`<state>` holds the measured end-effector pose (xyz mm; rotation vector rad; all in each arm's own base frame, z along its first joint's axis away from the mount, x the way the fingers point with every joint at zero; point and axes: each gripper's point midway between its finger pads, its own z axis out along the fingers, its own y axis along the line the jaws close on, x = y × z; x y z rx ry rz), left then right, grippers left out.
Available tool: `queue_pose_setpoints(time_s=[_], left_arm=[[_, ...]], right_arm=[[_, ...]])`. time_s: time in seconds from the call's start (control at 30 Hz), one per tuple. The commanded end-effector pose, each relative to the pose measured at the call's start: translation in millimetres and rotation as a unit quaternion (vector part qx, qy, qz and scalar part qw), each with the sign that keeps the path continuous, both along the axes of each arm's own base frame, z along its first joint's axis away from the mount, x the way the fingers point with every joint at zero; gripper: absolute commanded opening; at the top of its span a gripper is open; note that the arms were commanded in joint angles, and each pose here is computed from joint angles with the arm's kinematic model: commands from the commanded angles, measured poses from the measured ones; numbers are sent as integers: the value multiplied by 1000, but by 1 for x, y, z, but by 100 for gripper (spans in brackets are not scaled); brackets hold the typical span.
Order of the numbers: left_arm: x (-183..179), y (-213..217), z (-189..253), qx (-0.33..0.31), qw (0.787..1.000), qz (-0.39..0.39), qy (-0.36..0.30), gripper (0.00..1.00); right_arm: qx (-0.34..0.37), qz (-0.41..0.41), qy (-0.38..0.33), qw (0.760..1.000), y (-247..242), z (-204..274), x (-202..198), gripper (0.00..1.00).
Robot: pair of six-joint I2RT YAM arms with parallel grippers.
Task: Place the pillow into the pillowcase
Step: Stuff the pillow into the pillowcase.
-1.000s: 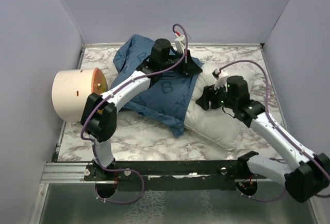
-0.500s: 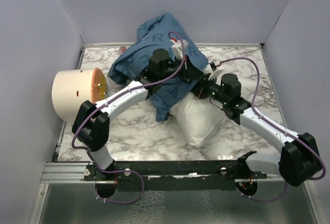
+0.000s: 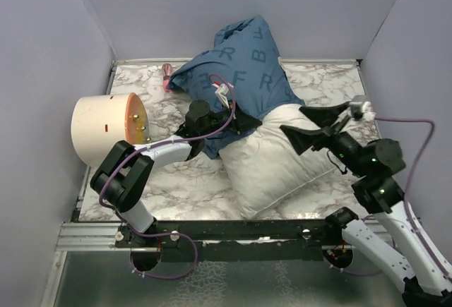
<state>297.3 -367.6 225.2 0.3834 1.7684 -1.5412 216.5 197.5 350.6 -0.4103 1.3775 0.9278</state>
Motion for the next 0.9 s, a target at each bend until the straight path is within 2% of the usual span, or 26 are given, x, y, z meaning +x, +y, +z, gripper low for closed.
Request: queue_pose_setpoints(time_s=[0.0, 0.07, 0.17, 0.27, 0.47, 0.6, 0.63, 0.7, 0.8, 0.87], left_arm=[[-36, -3, -34, 15, 996, -75, 40, 0], [-37, -1, -32, 18, 996, -76, 32, 0], [-39, 2, -28, 31, 996, -78, 17, 0], [-40, 6, -22, 39, 996, -76, 1, 0], [-37, 14, -12, 47, 996, -72, -20, 0], [-38, 12, 4, 36, 995, -82, -39, 0], [-38, 11, 10, 31, 995, -85, -46, 0], [-36, 9, 25, 21, 994, -88, -59, 0], [-34, 0, 59, 0, 991, -101, -86, 0], [-35, -11, 86, -13, 987, -112, -111, 0]], right_arm=[[-10, -207, 131, 969, -62, -17, 34, 100], [-14, -270, 175, 947, -80, -40, 45, 100], [-19, -276, 217, 936, -77, -73, 54, 100], [-24, -255, 248, 934, -74, -101, 65, 100], [-34, -221, 291, 930, -104, -150, 74, 100], [-23, -120, 322, 939, -78, -182, 64, 97], [-11, -85, 328, 941, -68, -187, 62, 92], [9, -14, 325, 946, -49, -187, 60, 72], [17, 37, 290, 956, -36, -166, 75, 23], [4, 25, 237, 971, -38, -132, 97, 5]])
